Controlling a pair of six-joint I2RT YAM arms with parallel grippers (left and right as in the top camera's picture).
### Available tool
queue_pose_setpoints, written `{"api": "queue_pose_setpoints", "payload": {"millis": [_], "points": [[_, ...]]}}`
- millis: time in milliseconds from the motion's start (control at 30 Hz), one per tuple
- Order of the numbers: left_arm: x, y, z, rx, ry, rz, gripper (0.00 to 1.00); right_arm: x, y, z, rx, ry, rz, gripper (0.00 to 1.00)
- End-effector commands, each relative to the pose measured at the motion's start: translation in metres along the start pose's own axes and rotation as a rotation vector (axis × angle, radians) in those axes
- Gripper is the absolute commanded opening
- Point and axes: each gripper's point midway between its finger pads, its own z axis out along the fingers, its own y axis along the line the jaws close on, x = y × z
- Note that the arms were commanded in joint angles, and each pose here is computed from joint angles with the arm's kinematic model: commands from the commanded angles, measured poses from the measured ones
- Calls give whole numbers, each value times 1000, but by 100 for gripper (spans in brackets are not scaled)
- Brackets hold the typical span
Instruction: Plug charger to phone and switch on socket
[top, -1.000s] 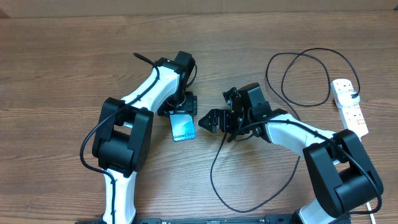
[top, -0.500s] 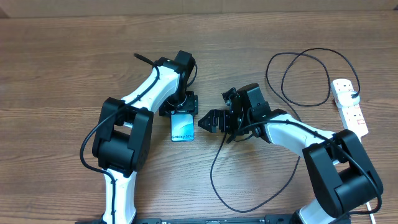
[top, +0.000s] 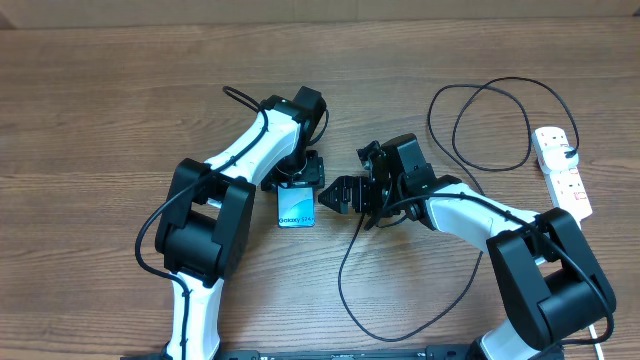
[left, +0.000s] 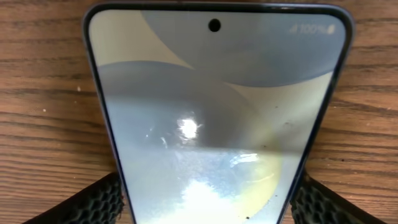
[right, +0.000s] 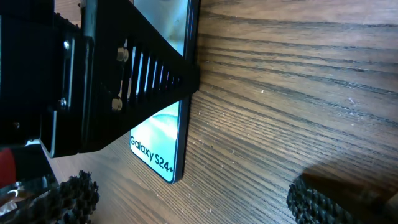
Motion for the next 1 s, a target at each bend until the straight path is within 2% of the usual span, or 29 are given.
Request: {"api": "queue_pose_setpoints", "payload": {"millis": [0, 167, 333, 467, 667, 767, 833, 967], "points": [[-3, 9, 10, -56, -1, -27, 86, -1, 6, -4, -10, -10, -21, 100], [0, 10, 12, -59, 8, -27, 89, -1, 6, -4, -10, -10, -22, 100], [1, 10, 13, -55, 10, -27, 78, -1, 6, -4, -10, -10, -22, 100], [1, 10, 13, -55, 11, -27, 76, -1, 6, -4, -9, -10, -21, 100], [7, 11, 16, -58, 30, -41, 90, -1, 6, -4, -8, -8, -20, 100], [10, 12, 20, -62, 40, -58, 92, -1, 6, -4, -9, -8, -20, 100], [10, 12, 20, -59, 39, -58, 89, -1, 6, -4, -8, -9, -20, 100], [9, 9, 20, -42, 40, -57, 77, -2, 5, -4, 0, -14, -20, 100]]}}
